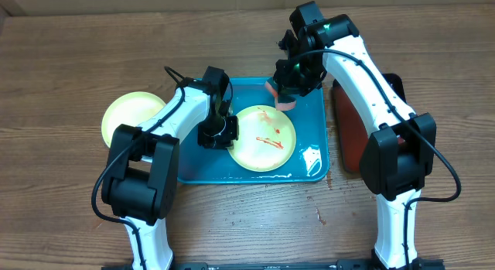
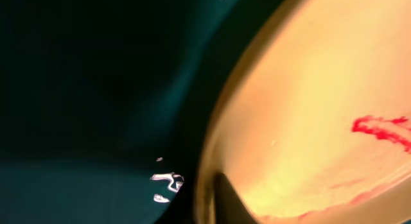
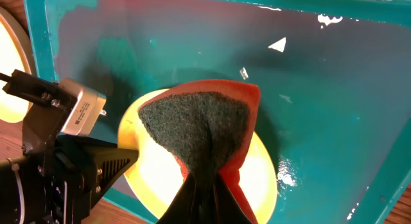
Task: Clean dirty plates on tray and stack at the side
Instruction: 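Pinch the lower yellow plate rim with left gripper and pull it up-left, then bring the sponge with right gripper onto the lower yellow plate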
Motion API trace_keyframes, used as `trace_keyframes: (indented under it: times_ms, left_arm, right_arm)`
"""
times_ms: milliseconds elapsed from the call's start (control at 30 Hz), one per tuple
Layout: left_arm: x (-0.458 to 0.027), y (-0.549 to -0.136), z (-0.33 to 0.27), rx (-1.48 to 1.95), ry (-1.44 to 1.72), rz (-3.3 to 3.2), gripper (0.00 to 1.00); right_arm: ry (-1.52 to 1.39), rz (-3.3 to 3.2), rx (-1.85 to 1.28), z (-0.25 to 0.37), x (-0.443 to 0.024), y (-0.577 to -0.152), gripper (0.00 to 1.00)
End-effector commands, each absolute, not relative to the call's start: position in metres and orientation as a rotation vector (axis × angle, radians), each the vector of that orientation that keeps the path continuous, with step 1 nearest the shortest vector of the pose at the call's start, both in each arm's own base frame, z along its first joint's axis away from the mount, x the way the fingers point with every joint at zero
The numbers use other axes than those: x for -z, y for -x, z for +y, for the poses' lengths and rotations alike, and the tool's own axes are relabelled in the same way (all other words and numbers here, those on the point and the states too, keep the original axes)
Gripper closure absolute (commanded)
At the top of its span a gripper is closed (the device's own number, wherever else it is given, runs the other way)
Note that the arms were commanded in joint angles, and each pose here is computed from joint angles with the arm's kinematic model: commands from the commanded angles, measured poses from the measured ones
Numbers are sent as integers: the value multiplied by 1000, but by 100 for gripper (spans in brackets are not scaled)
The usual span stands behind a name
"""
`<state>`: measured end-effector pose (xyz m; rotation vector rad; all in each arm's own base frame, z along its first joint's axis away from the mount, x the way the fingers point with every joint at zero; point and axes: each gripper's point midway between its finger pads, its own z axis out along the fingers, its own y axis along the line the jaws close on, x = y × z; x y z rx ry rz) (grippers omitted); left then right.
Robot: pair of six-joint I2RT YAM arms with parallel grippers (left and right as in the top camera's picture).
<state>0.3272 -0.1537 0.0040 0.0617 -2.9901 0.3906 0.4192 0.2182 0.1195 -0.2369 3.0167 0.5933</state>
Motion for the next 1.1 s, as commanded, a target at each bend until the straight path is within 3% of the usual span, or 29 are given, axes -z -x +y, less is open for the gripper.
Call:
trace_keyframes:
  times_ms: [0,600,1067]
  left_arm:
    - [6,-328,-147,-379,-107,-2990,96]
    - [4,-346,-117,-426,-62,-3033,96]
    - [4,-346,-115,-426,-72,-3033,96]
  right_arm:
    - [244,2966,-603,218,-141,-419,96]
    - [672,2850,-586,253,-80,-408,96]
    - [662,2813,-594,259,-20,-405,96]
